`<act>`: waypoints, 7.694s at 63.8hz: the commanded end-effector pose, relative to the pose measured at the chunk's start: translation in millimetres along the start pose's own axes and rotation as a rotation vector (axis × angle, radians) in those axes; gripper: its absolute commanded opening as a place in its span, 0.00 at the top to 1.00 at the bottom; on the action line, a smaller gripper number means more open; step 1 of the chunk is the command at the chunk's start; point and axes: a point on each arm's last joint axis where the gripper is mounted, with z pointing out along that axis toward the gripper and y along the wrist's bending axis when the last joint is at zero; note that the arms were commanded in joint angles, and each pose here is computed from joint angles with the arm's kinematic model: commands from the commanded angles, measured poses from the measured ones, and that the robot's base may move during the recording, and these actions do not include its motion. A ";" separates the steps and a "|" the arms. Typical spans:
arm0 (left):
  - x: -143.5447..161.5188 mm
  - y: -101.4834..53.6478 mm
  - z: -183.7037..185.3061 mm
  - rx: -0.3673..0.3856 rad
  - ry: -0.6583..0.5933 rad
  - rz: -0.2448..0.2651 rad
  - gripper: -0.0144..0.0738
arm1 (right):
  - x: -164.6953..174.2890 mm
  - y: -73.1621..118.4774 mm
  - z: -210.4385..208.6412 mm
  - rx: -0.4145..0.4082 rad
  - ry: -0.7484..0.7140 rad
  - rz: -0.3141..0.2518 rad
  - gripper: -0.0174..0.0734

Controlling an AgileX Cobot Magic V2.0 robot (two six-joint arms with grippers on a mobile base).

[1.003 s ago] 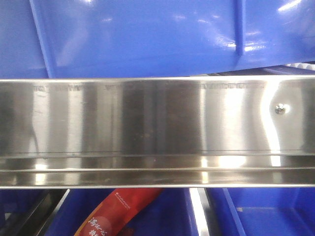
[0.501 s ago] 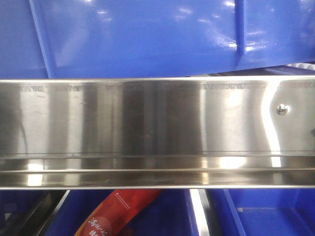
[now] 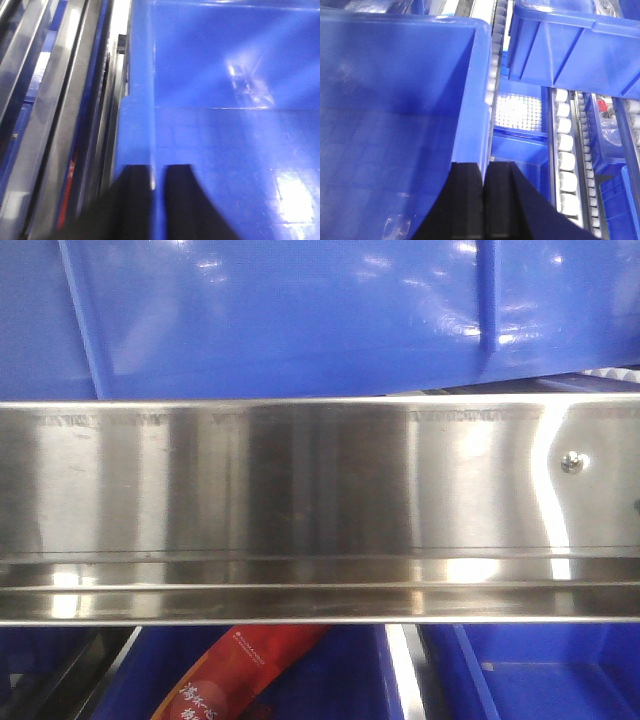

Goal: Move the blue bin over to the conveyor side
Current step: 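Close both grippers on opposite side walls of the blue bin, then lift the blue bin with both grippers and pull it off the rollers, then hold the bin with both grippers while the base backs away from the rack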

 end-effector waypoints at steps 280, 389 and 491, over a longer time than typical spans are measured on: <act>-35.8 -55.0 -104.9 0.067 -0.207 0.078 0.86 | 35.8 -29.9 -74.2 0.028 -0.121 0.137 0.91; 20.1 -39.0 -139.3 0.081 -0.144 0.086 0.86 | 58.0 -24.8 -103.8 0.033 -0.183 0.134 0.91; 20.0 -38.6 -139.2 0.077 -0.145 0.087 0.86 | 58.0 -24.8 -103.8 0.033 -0.183 0.134 0.91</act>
